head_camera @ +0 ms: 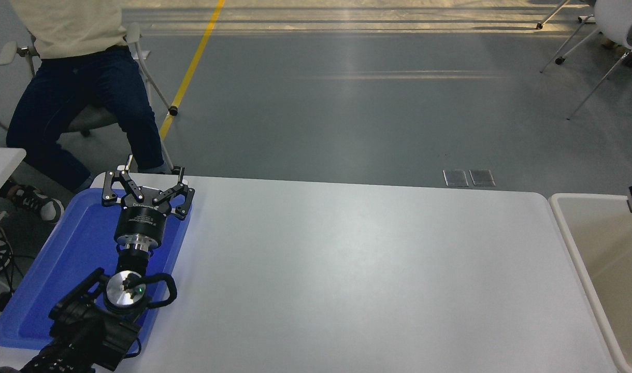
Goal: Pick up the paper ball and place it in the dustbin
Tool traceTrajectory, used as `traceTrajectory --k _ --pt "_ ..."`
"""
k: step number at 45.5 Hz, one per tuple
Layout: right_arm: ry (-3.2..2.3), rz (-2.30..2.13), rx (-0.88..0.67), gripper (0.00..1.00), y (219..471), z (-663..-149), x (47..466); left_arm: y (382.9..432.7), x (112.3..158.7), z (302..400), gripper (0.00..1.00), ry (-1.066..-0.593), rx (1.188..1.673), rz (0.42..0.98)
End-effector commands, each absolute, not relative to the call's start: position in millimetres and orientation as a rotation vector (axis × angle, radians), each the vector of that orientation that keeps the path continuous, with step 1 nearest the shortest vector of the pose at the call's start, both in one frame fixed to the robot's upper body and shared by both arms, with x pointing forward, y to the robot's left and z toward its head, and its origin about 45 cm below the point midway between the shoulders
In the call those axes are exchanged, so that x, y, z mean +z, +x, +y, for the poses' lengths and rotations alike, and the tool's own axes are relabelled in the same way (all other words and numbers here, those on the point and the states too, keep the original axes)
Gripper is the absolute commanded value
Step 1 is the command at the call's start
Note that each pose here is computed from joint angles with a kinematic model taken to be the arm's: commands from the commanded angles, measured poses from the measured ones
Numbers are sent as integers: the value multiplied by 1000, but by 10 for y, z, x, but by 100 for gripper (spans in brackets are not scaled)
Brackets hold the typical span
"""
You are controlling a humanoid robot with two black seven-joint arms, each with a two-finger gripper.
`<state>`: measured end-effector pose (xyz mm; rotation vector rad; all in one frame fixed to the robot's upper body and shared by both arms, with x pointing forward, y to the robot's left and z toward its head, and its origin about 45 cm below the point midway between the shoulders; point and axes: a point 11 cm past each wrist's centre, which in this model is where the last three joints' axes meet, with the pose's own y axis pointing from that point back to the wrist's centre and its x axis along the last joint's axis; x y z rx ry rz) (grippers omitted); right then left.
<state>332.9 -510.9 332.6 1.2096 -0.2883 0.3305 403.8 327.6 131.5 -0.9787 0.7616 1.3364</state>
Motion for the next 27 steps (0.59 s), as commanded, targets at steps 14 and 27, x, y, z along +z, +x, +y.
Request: traceTrajectory --k 14,27 --pt "915 -322 236 0 3136 -6551 2956 4037 1315 3278 100 -980 1337 761" --pt "900 -366 214 0 2996 -6716 2579 4037 1316 3279 100 -981 1338 760"
